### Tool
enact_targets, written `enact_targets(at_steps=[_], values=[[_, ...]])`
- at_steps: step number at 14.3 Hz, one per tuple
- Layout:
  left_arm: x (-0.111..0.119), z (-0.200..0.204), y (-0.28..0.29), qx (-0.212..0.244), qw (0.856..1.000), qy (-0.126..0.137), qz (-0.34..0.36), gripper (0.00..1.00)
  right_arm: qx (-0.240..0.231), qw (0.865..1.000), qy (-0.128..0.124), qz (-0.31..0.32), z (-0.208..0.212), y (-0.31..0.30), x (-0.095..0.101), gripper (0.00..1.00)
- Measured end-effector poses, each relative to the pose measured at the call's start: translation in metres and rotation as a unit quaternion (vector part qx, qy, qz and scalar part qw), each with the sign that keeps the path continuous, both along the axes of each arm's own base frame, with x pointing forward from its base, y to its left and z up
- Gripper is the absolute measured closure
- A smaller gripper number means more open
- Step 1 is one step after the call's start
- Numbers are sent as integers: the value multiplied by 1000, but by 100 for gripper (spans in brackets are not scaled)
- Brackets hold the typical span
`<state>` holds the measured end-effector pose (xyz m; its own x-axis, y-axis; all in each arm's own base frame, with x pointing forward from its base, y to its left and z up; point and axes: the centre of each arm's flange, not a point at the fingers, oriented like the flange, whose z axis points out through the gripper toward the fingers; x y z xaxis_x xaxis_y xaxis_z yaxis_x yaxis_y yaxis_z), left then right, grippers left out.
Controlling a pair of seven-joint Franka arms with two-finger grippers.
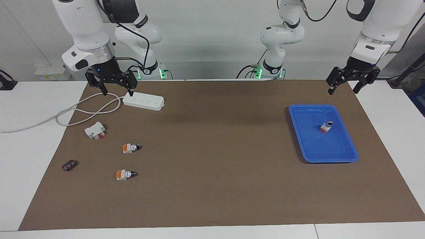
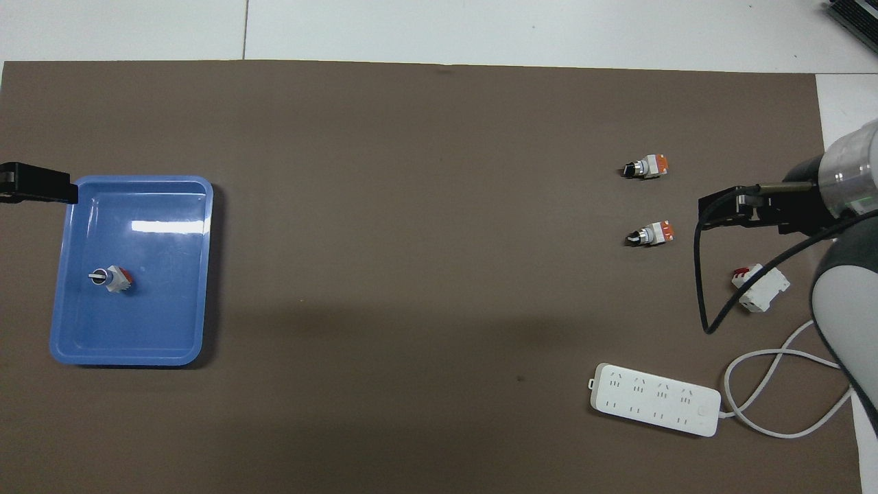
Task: Turn and place switch with both arms
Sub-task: 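Move the right gripper toward the nearer white switch with red top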
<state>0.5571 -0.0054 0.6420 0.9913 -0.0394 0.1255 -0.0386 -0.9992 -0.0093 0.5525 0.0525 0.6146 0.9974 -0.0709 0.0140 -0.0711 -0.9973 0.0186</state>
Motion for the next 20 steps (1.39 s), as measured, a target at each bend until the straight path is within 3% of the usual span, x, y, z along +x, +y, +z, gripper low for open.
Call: enact_targets(at_steps=[8, 11, 16, 18, 20], values=[[0, 0, -4, 0, 1000, -1, -4, 0, 0, 1000, 2, -1, -3, -3, 0, 0], [0, 0, -5, 0, 1000, 0, -11, 0, 0, 999, -15, 31, -17, -7, 2, 0], [-6, -5, -11, -11, 999, 28, -26, 0, -7, 987, -17, 158, -53, -24, -9, 0], [-8, -6, -13, -13, 999, 35, -28, 0, -8, 974, -9, 226, -64, -25, -13, 0], [-9, -7, -13, -13, 999, 39, -29, 0, -8, 952, 3, 308, -76, -25, -16, 0]])
